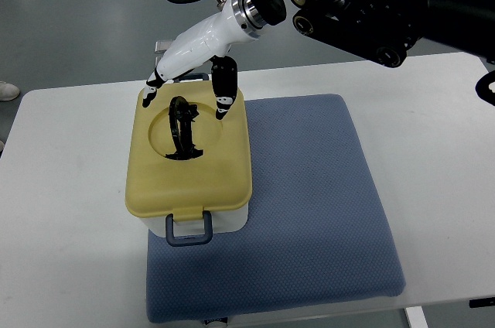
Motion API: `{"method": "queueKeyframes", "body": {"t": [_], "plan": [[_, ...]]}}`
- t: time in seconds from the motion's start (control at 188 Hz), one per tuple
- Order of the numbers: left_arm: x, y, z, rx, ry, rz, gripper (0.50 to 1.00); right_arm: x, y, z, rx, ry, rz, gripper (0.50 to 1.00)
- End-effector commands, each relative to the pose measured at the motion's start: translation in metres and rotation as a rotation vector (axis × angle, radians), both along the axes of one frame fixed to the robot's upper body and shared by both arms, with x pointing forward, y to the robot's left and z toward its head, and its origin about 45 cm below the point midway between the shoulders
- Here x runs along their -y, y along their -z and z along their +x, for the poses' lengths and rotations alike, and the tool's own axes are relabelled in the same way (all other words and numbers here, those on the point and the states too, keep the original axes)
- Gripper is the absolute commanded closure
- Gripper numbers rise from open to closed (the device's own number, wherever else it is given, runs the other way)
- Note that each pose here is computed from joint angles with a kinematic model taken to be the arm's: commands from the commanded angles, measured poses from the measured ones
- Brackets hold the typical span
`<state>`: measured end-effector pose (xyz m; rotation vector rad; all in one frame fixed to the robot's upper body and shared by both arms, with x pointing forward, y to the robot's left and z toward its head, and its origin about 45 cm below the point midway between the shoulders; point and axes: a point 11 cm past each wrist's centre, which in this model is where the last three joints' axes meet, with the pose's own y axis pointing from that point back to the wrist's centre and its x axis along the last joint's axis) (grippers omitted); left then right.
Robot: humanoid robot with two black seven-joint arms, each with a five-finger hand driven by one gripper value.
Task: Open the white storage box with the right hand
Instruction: 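Lower the right hand onto the yellow lid beside the black handle, then close the right hand's fingers around the black lid handle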
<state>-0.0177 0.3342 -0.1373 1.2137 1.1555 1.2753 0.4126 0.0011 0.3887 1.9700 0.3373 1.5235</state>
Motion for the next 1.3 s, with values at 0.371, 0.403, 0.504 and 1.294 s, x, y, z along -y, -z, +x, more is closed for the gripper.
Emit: {"method": "queueKeyframes", "body": {"t": [0.371,0.403,0.504,1.294], "plan": [[0.000,0.000,0.000,0.000,0.000,-0.001,0.500,-0.016,0.009,-0.008,0.008,-0.043,0.021,0.701],[0.000,0.000,0.000,0.000,0.000,0.000,0.500,-0.017,0.010,-0.009,0.009,-0.047,0.027,0.701],[0.000,0.000,0.000,0.000,0.000,0.000,0.500,-0.017,0.015,-0.010,0.001,-0.046,0.030,0.703],[0.000,0.000,0.000,-0.001,0.000,0.000,0.500,-0.015,0.027,-0.009,-0.011,-0.043,0.045,0.928]]}}
